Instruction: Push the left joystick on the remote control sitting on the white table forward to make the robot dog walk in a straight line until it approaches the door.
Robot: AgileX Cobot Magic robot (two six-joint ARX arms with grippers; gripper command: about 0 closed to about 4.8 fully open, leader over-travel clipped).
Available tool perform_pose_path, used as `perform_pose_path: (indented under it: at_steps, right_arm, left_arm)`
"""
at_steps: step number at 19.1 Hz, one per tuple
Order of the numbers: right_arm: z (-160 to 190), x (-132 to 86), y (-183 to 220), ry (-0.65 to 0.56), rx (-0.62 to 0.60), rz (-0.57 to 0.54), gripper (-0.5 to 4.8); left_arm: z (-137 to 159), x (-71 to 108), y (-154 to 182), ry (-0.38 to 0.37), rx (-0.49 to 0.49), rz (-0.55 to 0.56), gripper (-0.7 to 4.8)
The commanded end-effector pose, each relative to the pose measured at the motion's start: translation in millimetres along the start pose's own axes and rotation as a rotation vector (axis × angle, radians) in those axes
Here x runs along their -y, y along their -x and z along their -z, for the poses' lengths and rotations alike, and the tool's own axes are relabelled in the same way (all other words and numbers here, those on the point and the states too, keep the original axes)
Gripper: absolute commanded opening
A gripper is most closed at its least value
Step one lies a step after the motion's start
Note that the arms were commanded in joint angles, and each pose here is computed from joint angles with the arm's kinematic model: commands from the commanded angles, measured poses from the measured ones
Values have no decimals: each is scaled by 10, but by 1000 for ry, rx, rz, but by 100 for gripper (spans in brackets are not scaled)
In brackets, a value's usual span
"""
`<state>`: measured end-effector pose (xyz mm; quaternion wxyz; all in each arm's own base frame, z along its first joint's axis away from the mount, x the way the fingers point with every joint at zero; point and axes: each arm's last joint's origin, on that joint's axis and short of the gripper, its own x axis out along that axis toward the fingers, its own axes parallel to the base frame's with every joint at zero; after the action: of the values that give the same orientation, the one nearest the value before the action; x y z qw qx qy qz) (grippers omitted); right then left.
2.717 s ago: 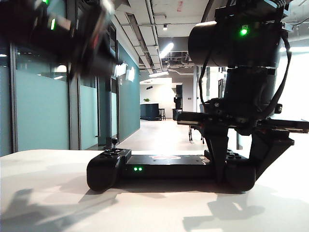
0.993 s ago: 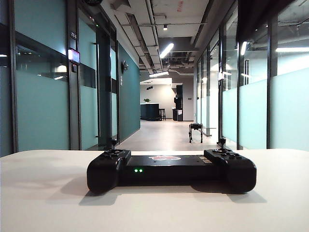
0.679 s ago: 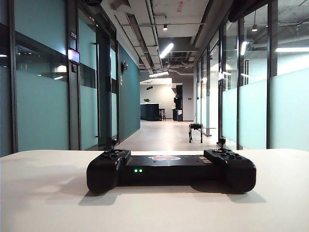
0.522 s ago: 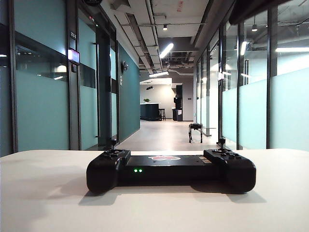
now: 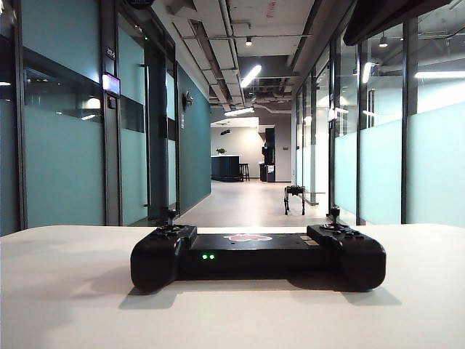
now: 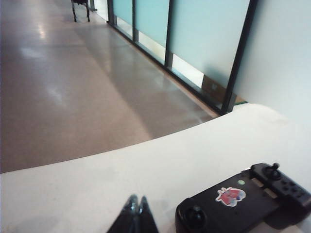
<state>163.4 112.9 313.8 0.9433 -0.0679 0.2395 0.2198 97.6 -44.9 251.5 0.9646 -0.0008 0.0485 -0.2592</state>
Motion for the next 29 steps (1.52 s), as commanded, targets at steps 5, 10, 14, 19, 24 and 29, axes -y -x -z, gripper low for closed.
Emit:
perform_pose_path:
  at_steps: [5, 10, 14, 19, 24, 29]
  right_arm:
    - [-31, 1, 16, -1, 23, 1, 0]
    - [-30, 1, 16, -1, 23, 1, 0]
    - [-30, 1, 16, -1, 23, 1, 0]
    - [-30, 1, 16, -1, 23, 1, 0]
    - [-32, 2, 15, -1, 25, 1, -1]
    - [-34, 1, 15, -2, 26, 0, 0]
  left_arm:
    - [122, 2, 6, -43, 67, 8, -5]
    - [207, -41, 40, -47, 117, -32, -5]
    - [257, -150, 129, -51, 155, -162, -5]
    - [388, -255, 264, -57, 228, -292, -5]
    - [510, -326, 239, -36, 201, -369, -5]
    - [707, -329, 157, -17, 147, -376, -5]
